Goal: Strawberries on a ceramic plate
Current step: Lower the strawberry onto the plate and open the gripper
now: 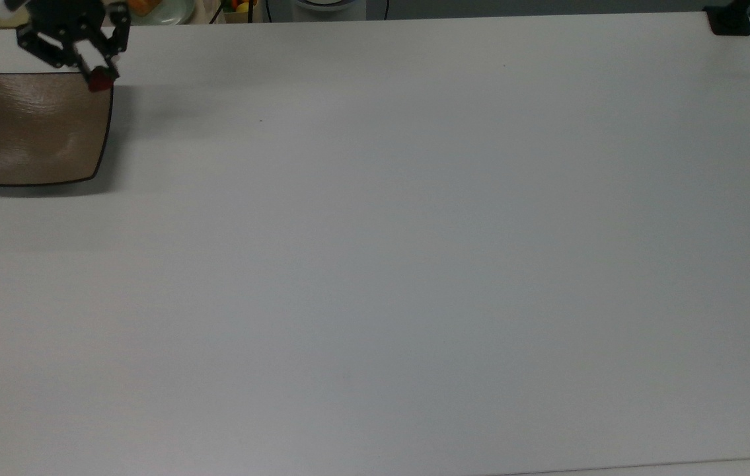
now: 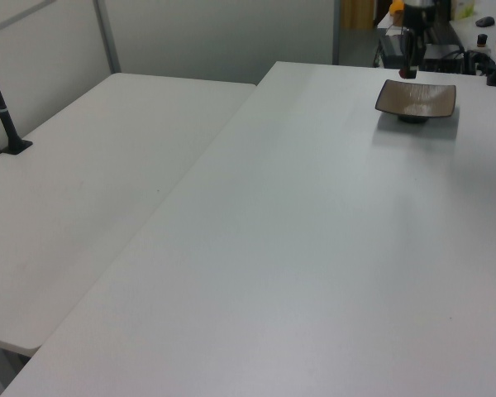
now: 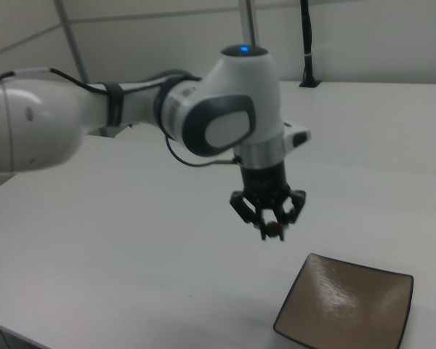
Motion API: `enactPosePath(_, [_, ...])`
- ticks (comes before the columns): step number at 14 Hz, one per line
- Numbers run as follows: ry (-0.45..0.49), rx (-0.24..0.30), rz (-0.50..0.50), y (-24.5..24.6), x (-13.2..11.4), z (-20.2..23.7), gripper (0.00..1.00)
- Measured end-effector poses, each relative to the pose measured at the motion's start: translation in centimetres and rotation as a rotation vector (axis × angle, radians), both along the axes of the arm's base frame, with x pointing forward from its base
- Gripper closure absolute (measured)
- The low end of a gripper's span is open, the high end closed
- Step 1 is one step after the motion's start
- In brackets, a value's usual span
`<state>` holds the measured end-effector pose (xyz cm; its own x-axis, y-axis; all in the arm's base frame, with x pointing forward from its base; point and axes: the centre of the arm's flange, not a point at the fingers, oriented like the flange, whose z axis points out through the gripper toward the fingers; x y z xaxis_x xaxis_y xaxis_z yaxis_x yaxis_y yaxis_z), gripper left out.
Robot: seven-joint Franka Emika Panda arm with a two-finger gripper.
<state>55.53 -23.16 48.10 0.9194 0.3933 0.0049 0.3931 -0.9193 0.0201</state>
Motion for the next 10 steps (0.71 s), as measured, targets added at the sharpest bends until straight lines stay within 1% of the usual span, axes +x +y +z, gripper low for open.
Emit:
enactPosePath(2, [0.041,-0.045,0.002,-2.0,0.7,-3.7,0.69])
enactPosePath(3, [0.049,-0.059,-0.001,-2.8,1.0,-5.2,0.69])
enactPosePath(5, [0.035,-0.081,-0.016,-4.6,1.4,-7.5,0.69])
enactPosePath(7, [0.039,-0.091,-0.035,-6.6,1.0,-9.0,0.69])
enactPosePath(10, [0.079,-0.104,-0.041,-8.8,0.2,-11.3,0.69])
